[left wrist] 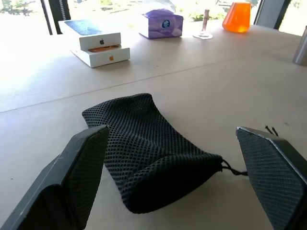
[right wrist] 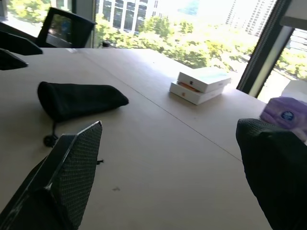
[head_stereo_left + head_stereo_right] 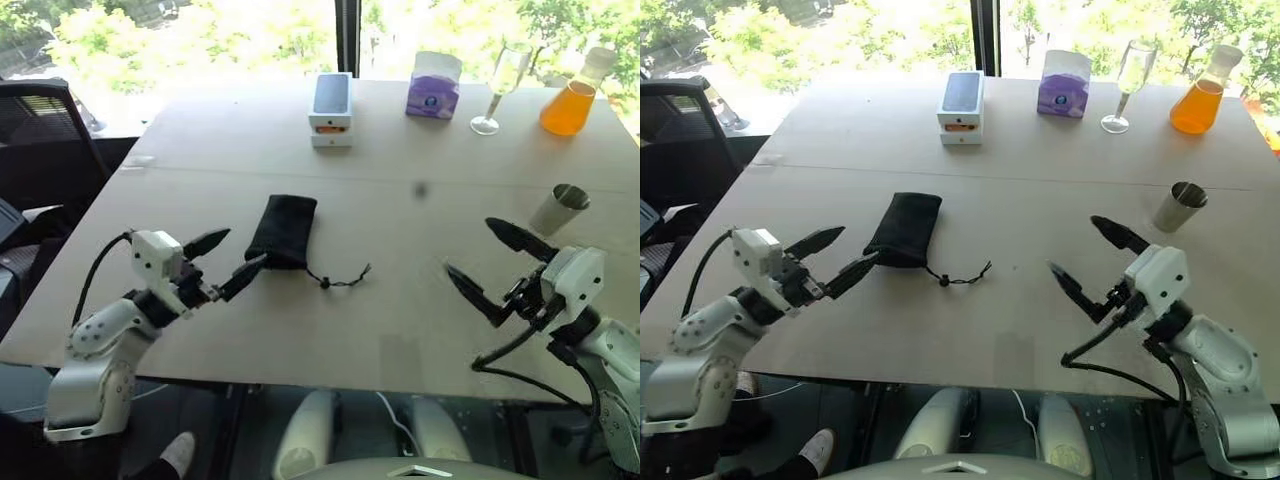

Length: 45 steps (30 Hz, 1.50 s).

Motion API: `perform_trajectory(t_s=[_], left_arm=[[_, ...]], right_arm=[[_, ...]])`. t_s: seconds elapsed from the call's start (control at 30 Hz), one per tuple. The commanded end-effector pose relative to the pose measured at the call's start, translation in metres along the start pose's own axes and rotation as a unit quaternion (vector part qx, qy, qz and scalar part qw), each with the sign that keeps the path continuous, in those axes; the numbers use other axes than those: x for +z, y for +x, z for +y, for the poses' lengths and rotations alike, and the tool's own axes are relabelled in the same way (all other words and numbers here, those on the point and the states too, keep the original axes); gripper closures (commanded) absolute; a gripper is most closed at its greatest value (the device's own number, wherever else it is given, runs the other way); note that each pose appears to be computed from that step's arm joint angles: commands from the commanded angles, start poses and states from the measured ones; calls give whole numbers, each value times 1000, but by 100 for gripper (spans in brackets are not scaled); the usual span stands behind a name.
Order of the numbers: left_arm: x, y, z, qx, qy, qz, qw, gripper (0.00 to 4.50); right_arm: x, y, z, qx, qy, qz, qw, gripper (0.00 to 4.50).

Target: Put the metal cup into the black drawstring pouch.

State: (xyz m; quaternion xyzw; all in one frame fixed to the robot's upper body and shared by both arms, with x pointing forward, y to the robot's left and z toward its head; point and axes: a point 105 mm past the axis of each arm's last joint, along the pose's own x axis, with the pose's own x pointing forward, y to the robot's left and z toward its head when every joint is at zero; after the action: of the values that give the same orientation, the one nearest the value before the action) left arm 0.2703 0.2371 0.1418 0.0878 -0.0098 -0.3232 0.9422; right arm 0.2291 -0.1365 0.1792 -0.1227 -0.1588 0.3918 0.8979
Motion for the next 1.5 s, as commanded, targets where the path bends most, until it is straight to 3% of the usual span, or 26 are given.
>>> perform_trajectory(t_s=[0.03, 0.43, 0.67, 0.8, 1.5], left_arm=[[-2, -7, 12, 3, 42, 20, 999, 6], [-11, 6, 8, -52, 179, 70, 980, 6], [15, 10, 11, -66, 261, 56, 962, 6], [15, 5, 8, -114, 219, 65, 967, 6], [3, 2, 18, -74, 319, 86, 941, 6]], right_arm=[[15, 5, 16, 60, -16, -36, 997, 0], [18, 10, 38, 87, -6, -39, 995, 0], [5, 5, 29, 78, 1, -22, 997, 0], [-4, -1, 32, 90, 5, -8, 996, 0], [21, 14, 49, 136, 42, -96, 985, 0]])
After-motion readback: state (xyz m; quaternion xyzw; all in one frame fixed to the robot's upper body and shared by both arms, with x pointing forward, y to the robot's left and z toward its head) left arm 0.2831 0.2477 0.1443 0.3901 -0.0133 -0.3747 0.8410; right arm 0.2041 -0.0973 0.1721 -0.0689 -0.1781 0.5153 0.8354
